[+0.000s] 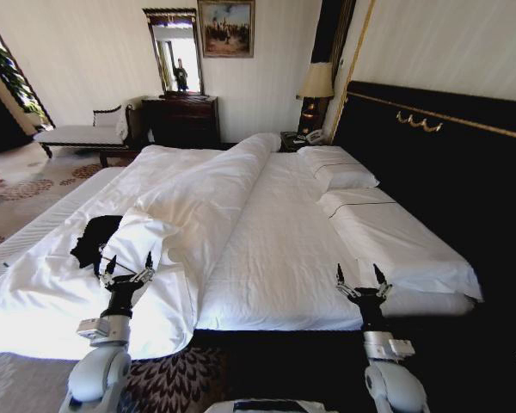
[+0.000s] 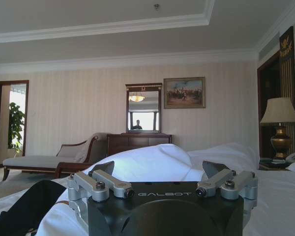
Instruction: Fold the clothes on the bed.
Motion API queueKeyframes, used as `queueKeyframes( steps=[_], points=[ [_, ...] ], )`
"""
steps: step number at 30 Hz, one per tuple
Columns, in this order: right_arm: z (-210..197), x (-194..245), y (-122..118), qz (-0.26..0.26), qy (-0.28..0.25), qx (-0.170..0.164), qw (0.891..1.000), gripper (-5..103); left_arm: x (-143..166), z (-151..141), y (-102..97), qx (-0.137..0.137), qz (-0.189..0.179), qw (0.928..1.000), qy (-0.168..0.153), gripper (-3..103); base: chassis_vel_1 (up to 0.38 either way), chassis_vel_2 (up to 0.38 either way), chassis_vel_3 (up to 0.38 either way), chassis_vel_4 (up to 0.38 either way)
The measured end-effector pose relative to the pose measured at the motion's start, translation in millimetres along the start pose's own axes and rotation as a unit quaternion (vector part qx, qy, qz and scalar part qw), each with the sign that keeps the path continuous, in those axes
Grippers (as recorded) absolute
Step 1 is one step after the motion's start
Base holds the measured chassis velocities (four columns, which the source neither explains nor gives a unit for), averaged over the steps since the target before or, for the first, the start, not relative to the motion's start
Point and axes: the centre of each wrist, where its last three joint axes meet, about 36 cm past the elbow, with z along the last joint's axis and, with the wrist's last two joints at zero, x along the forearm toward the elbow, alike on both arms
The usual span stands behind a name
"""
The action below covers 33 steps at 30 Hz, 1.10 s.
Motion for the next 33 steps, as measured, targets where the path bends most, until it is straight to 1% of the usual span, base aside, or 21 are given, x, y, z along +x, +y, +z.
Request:
queueKeyframes(
  steps=[6, 14, 20, 25, 33],
  points=[
    [1.3, 0.0, 0.1, -0.001, 0.001, 0.002, 1.000, 100, -0.7, -3.1, -0.4, 0.001, 0.000, 1.0000, -0.004, 100, 0.000, 0.000, 0.000, 0.000],
    [4.3, 1.2, 3.7, -0.002, 0.004, -0.001, 1.000, 100, -0.4, -15.2, -3.1, 0.009, 0.001, 0.9998, -0.020, 100, 0.000, 0.000, 0.000, 0.000],
    [5.7, 1.8, 5.1, -0.001, 0.005, -0.002, 1.000, 100, 1.2, -23.3, -4.3, 0.012, 0.001, 0.9995, -0.028, 100, 0.072, 0.070, -0.079, -0.066],
    [6.7, 3.4, 7.3, 0.001, 0.006, -0.004, 1.000, 100, 2.0, -26.3, -4.7, 0.012, 0.001, 0.9995, -0.031, 100, 0.190, 0.161, -0.198, -0.190],
    [7.5, 4.3, 9.6, 0.006, 0.007, -0.003, 1.000, 100, 4.6, -29.6, -7.5, 0.013, 0.002, 0.9994, -0.033, 100, 0.309, 0.299, -0.294, -0.281]
  ],
)
